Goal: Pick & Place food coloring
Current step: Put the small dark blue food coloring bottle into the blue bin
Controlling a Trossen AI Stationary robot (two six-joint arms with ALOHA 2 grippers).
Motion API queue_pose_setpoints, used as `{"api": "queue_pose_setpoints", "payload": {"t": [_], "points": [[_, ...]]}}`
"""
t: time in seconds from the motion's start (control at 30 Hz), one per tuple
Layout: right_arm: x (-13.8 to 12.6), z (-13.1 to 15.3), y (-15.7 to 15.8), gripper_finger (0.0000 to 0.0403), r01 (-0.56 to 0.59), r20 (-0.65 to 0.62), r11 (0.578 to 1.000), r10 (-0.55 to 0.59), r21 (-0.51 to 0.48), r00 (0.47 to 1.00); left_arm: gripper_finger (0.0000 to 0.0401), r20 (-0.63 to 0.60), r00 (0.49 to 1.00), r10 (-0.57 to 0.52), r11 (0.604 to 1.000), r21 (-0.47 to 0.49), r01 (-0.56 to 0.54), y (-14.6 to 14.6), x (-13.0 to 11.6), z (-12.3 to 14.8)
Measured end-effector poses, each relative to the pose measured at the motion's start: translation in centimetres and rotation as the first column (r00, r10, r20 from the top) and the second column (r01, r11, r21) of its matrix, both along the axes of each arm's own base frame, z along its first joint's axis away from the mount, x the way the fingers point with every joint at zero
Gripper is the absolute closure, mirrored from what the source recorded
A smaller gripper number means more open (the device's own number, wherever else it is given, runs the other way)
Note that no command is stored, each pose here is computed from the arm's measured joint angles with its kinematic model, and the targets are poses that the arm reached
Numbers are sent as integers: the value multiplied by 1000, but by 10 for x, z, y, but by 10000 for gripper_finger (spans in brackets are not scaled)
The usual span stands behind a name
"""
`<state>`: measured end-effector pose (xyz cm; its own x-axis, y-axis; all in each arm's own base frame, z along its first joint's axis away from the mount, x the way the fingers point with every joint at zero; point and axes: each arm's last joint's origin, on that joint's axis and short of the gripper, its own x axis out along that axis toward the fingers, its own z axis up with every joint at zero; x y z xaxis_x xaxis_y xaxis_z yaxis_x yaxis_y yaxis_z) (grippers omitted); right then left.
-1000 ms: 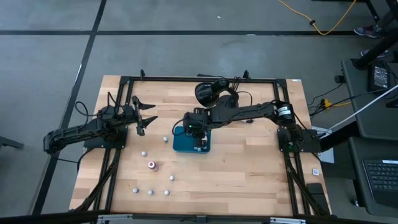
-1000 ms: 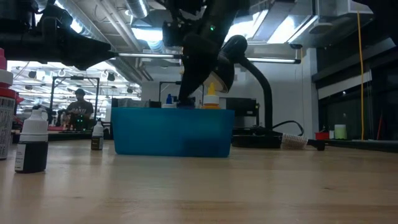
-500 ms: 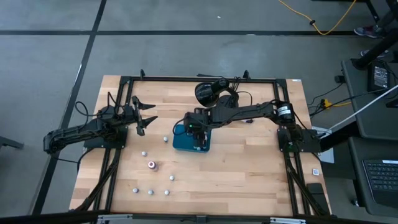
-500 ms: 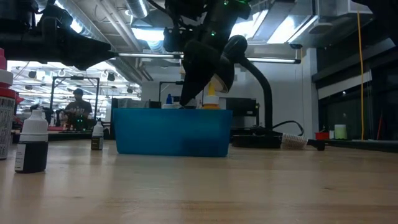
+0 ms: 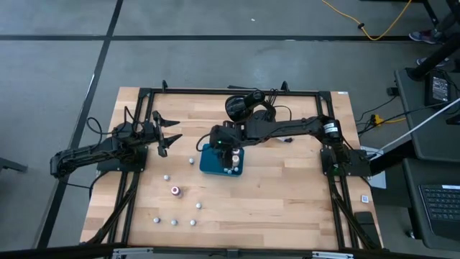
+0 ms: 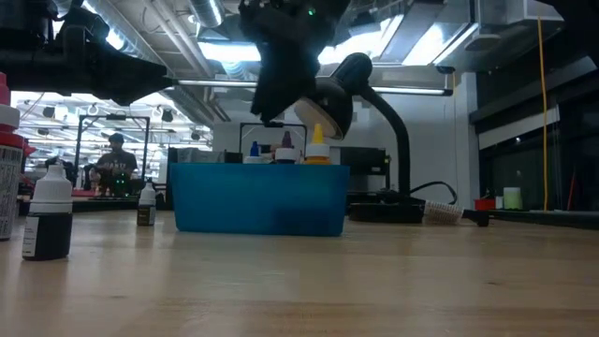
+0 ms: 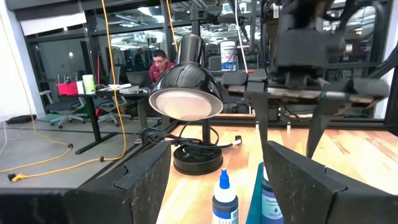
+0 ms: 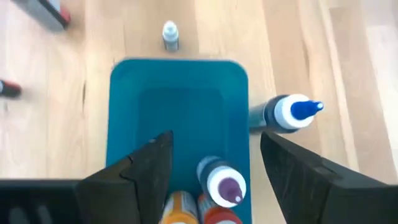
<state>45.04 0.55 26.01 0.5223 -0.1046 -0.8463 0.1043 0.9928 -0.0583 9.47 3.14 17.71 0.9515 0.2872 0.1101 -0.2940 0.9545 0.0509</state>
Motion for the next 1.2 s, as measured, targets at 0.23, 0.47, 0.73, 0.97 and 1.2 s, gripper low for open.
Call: {"api": "queue_pose_setpoints", "payload": {"t": [0.23, 0.47, 0.73, 0.97, 1.2], "points": [[3, 4, -3, 159, 204, 69, 979, -205, 32, 976, 150, 0, 1000, 0, 1000, 0, 0, 0, 0, 0], [10, 8, -5, 159, 360, 173, 929, -370, 90, 913, 150, 0, 1000, 0, 1000, 0, 0, 0, 0, 0], [20, -14, -11, 159, 518, 190, 848, -530, 113, 827, 150, 0, 1000, 0, 1000, 0, 0, 0, 0, 0], [24, -29, -23, 159, 601, 181, 792, -609, 107, 772, 150, 0, 1000, 0, 1000, 0, 0, 0, 0, 0], [22, -29, -24, 159, 628, 193, 774, -630, 76, 752, 150, 0, 1000, 0, 1000, 0, 0, 0, 0, 0]]}}
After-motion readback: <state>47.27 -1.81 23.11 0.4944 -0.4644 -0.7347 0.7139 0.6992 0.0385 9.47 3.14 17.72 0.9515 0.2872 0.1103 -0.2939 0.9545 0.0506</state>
